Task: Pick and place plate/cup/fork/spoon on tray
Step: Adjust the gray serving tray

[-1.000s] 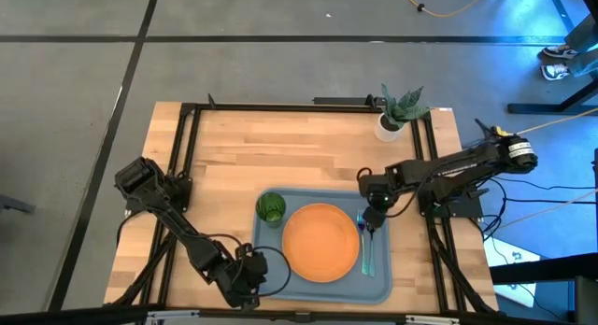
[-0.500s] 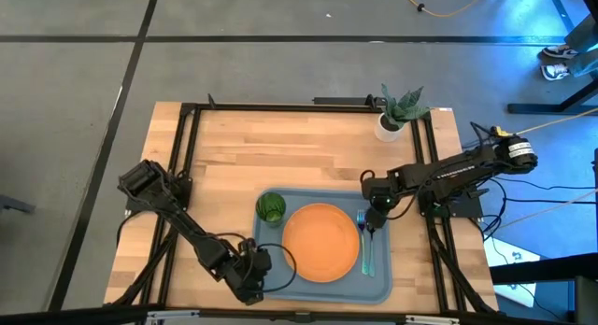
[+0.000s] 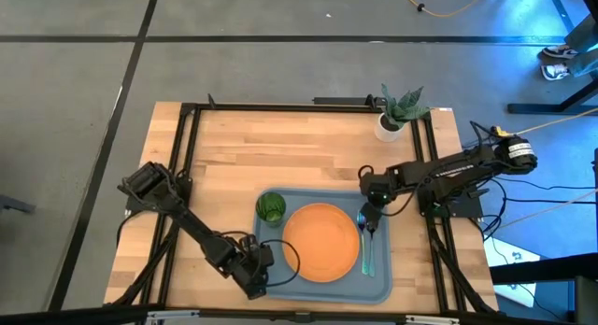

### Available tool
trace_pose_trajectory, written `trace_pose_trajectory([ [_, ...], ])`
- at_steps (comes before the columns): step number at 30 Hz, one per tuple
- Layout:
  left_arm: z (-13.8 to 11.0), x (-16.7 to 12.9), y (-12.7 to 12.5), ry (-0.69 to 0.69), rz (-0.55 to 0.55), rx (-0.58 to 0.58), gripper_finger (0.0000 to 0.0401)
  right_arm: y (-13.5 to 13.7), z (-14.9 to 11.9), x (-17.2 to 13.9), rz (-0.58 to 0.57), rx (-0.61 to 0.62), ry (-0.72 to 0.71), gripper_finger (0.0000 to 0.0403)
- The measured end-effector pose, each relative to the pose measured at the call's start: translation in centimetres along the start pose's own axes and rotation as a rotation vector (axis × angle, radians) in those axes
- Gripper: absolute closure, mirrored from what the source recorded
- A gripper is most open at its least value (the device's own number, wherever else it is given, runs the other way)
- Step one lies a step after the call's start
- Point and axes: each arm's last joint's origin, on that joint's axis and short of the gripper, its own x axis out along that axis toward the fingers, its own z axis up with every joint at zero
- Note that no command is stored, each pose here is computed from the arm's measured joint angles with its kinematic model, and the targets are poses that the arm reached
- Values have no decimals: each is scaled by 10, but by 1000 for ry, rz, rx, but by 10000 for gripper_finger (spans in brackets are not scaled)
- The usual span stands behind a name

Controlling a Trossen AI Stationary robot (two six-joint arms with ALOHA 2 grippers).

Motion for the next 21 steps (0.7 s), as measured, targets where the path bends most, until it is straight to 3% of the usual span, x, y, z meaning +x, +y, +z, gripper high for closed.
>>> trace_pose_trajectory([
  [12,7,2,9,51,20,-27,401,-8,14,0,-13,-42,-93,400],
  [21,6,2,9,58,22,-57,401,-8,14,-1,95,-54,-20,400],
])
